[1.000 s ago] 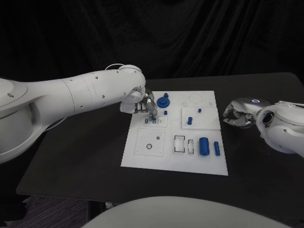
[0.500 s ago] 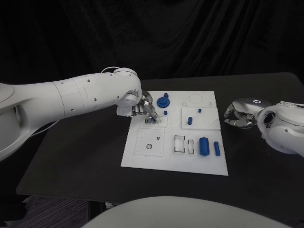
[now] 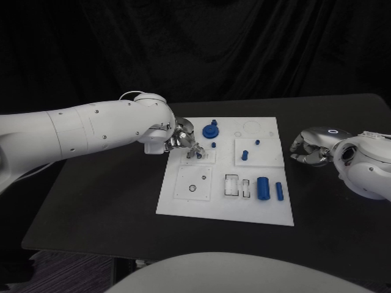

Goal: Assemble the parts on the task board

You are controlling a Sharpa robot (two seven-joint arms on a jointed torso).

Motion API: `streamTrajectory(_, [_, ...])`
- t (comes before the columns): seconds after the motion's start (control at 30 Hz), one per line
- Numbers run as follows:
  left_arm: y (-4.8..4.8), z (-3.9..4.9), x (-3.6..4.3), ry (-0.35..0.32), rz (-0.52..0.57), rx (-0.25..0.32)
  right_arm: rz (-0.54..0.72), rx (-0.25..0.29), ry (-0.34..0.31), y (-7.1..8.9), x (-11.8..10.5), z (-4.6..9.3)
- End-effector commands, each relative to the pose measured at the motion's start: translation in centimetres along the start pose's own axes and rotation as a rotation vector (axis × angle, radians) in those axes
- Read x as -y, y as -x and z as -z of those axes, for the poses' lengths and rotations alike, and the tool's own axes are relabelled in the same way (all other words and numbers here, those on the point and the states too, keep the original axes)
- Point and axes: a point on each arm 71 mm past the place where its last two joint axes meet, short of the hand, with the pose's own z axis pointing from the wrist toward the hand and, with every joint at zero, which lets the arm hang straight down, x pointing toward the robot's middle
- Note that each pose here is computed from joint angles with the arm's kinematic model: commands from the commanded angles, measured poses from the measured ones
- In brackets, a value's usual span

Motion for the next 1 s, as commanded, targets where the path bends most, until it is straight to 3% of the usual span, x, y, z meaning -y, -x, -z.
streamTrajectory(0.03, [0.57, 0.77, 0.23, -0.071, -0.079, 0.221, 0.000, -0.004, -0.018, -0.2, 0.1, 0.1])
streamTrajectory(0.07, [0.43, 1.30, -0.02, -0.077, -0.101, 0.274, 0.000, -0.004, -0.019, -0.2, 0.2, 0.2])
streamTrajectory(0.33, [-1.42, 4.50, -2.14, -0.141, -0.078, 0.488, -0.005, -0.003, -0.028, -0.3, 0.5, 0.7])
streamTrajectory(0.47, [-2.79, 5.44, -3.23, -0.205, -0.035, 0.583, -0.006, -0.002, -0.033, -0.3, 0.7, 0.7])
streamTrajectory(0.73, [-6.36, 5.23, -4.04, -0.324, 0.076, 0.688, -0.010, 0.006, -0.033, -0.2, 0.7, 0.8])
streamTrajectory(1.0, [-9.47, 3.78, -4.35, -0.437, 0.221, 0.755, -0.027, 0.046, -0.029, 0.0, 1.1, 1.2])
